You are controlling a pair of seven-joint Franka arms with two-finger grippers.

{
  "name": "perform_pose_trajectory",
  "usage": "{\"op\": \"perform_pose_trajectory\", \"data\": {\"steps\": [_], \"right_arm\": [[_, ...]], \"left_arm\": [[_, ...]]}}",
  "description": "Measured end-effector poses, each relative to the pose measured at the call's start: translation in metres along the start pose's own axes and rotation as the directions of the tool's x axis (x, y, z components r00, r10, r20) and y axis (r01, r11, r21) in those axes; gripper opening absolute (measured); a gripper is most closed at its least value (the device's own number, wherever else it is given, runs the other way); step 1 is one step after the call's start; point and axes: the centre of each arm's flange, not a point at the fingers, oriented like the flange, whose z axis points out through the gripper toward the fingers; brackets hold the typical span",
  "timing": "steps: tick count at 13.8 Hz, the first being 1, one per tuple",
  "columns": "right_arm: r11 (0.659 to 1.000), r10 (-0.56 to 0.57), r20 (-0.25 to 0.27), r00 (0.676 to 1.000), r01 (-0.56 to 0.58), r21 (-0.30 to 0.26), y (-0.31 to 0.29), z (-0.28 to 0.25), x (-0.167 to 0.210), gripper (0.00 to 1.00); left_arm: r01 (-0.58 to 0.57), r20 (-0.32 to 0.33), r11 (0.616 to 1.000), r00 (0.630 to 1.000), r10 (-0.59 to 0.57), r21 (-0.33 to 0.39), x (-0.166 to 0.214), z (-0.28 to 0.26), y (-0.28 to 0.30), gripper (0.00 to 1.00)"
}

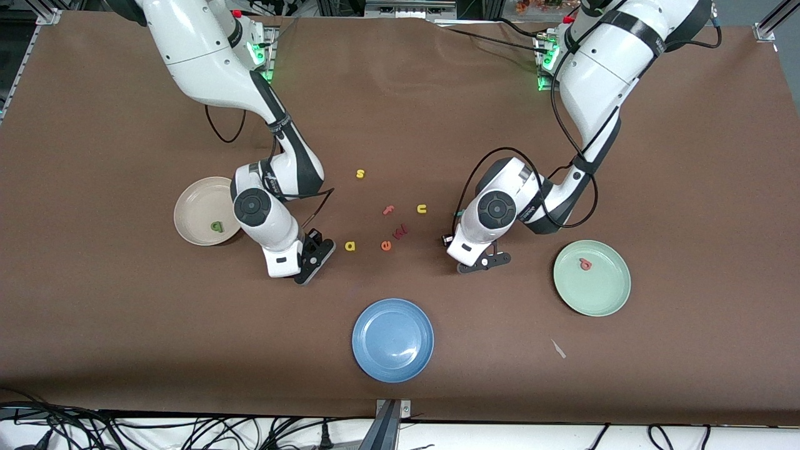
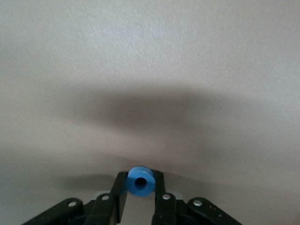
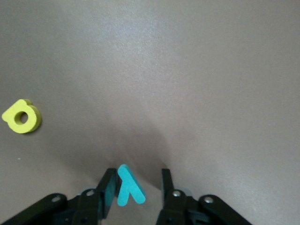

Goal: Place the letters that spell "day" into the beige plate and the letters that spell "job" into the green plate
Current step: 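Release y on cream plate while the left gripper releases o on green plate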

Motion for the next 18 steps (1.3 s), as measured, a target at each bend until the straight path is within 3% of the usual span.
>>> {"op": "perform_pose_trajectory", "data": {"steps": [4,7,10,14,16,18], "right_arm": [[1.0,0.017,0.003,1.0,-0.017,0.005,0.0,-0.001,0.002,0.27],[1.0,0.023,0.005,1.0,-0.023,0.008,-0.001,-0.002,0.002,0.16],[0.997,0.069,0.02,0.997,-0.07,0.021,-0.002,-0.002,0.003,0.15],[0.985,0.154,0.09,0.984,-0.16,0.065,0.001,-0.027,0.017,0.15],[0.972,0.214,0.125,0.969,-0.224,0.076,0.007,-0.051,0.019,0.13],[0.951,0.281,0.192,0.94,-0.299,0.075,0.02,-0.071,0.003,0.13]], "left_arm": [[-0.026,0.033,0.997,0.999,0.024,0.076,0.012,-0.036,-0.023,0.25],[-0.133,0.052,0.986,0.99,0.128,0.099,0.038,-0.071,-0.065,0.25],[-0.278,0.061,0.953,0.96,0.273,0.118,0.073,-0.086,-0.118,0.25],[-0.426,0.067,0.887,0.905,0.421,0.18,0.109,-0.091,-0.18,0.25],[-0.444,0.064,0.879,0.896,0.44,0.171,0.119,-0.089,-0.198,0.25],[-0.438,0.056,0.885,0.899,0.434,0.156,0.13,-0.076,-0.215,0.25]]}}
